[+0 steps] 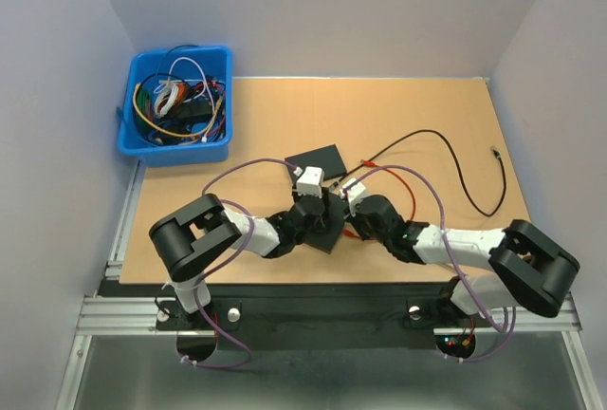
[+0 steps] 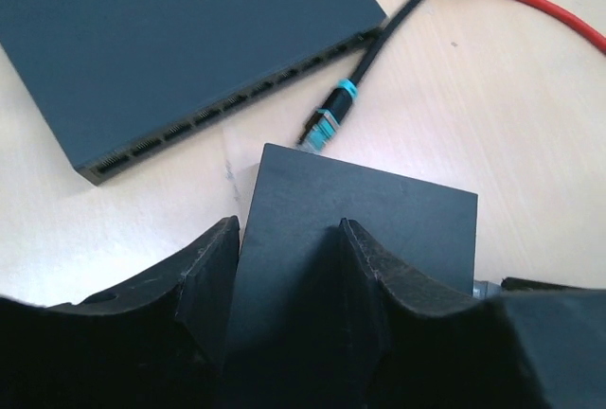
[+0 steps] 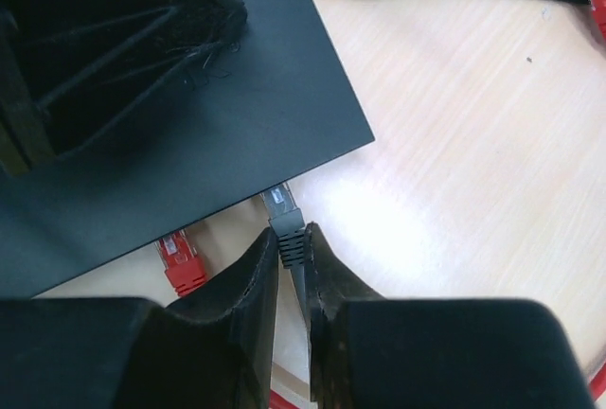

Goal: Insert the plug into the switch port

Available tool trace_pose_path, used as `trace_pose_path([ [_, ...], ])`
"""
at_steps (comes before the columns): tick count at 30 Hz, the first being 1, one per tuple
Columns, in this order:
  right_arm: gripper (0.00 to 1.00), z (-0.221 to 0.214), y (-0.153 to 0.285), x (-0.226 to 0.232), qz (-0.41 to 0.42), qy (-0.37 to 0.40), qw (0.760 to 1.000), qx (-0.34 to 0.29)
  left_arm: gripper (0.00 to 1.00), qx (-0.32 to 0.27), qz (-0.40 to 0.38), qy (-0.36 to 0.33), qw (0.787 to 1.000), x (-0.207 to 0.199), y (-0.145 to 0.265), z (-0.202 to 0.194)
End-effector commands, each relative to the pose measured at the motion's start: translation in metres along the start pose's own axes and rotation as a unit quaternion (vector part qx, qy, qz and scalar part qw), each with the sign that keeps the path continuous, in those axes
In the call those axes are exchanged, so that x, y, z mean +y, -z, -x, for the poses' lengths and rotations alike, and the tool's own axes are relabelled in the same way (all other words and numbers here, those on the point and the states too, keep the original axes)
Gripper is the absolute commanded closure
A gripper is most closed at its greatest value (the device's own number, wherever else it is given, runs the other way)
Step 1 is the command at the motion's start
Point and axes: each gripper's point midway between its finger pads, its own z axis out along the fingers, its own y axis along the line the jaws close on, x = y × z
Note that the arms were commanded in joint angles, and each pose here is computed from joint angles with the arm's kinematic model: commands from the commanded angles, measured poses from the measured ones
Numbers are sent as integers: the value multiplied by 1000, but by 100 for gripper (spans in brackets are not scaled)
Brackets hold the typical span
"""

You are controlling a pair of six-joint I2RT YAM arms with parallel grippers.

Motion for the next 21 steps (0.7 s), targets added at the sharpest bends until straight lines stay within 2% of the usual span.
trace_pose_path([
  [1,100,231,103,13,82,-112,889,-437,52,293,-169,-16,941,-47,93,-140],
  [9,100,190,107,11,86,-137,903,-397,35,272,-100,-15,957,-28,94,-109],
  [12,100,180,104,13,88,-139,911,-378,32,268,-90,-10,959,-24,97,-103],
  [15,100,169,103,7,73,-152,918,-360,27,260,-74,0,963,-19,101,-94],
  [17,99,166,101,-12,21,-181,920,-346,26,253,-61,4,965,-15,104,-87],
  [19,95,155,101,-30,-29,-206,927,-311,26,243,-49,10,969,-11,108,-77],
  [21,78,135,101,-39,-59,-231,935,-262,25,235,-42,14,971,-9,111,-69],
])
